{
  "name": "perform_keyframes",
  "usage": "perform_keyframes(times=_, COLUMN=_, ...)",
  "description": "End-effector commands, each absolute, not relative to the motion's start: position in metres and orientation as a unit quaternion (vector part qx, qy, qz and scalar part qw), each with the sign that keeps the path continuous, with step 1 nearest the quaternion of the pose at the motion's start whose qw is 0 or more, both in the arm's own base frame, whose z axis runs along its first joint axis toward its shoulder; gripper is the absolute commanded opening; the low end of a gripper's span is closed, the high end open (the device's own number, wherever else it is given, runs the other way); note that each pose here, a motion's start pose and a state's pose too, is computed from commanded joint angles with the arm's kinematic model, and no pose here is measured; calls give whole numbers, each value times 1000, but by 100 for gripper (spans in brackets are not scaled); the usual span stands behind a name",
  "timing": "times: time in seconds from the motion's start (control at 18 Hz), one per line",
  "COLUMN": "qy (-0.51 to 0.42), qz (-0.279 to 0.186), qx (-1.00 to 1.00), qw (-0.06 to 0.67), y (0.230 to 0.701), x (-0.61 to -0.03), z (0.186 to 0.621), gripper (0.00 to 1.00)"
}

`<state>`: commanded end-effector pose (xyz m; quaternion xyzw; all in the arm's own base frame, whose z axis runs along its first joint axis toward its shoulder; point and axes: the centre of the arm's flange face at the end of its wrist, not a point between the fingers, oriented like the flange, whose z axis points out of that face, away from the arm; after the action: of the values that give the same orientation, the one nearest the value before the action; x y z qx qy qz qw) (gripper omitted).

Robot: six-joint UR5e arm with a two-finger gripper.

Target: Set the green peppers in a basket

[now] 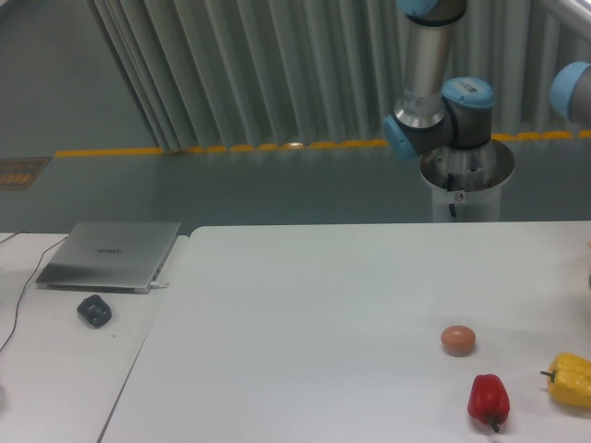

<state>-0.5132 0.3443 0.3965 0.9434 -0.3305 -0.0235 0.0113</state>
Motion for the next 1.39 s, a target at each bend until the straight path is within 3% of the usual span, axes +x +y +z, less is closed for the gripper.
perform_keyframes(times=0.33, qy=-432, qz=-18, qx=902, qw=17, y=305, x=-536, z=393, gripper=40)
perform_keyframes(times=0.5, qy=-464, qz=-16, qx=885, qw=23, y=300, x=-539, z=393, gripper=50)
perform_keyframes(times=0.67, qy=-465, qz=-15, qx=885, qw=22, y=300, x=-539, z=393, gripper=70)
perform_keyframes(times=0.78, qy=-464, qz=-14, qx=885, qw=20, y=299, x=-539, z=391, gripper=100)
perform_keyframes(times=1.39, qy=-450, qz=-19, qx=893, qw=-2, y=311, x=-533, z=394, gripper=100)
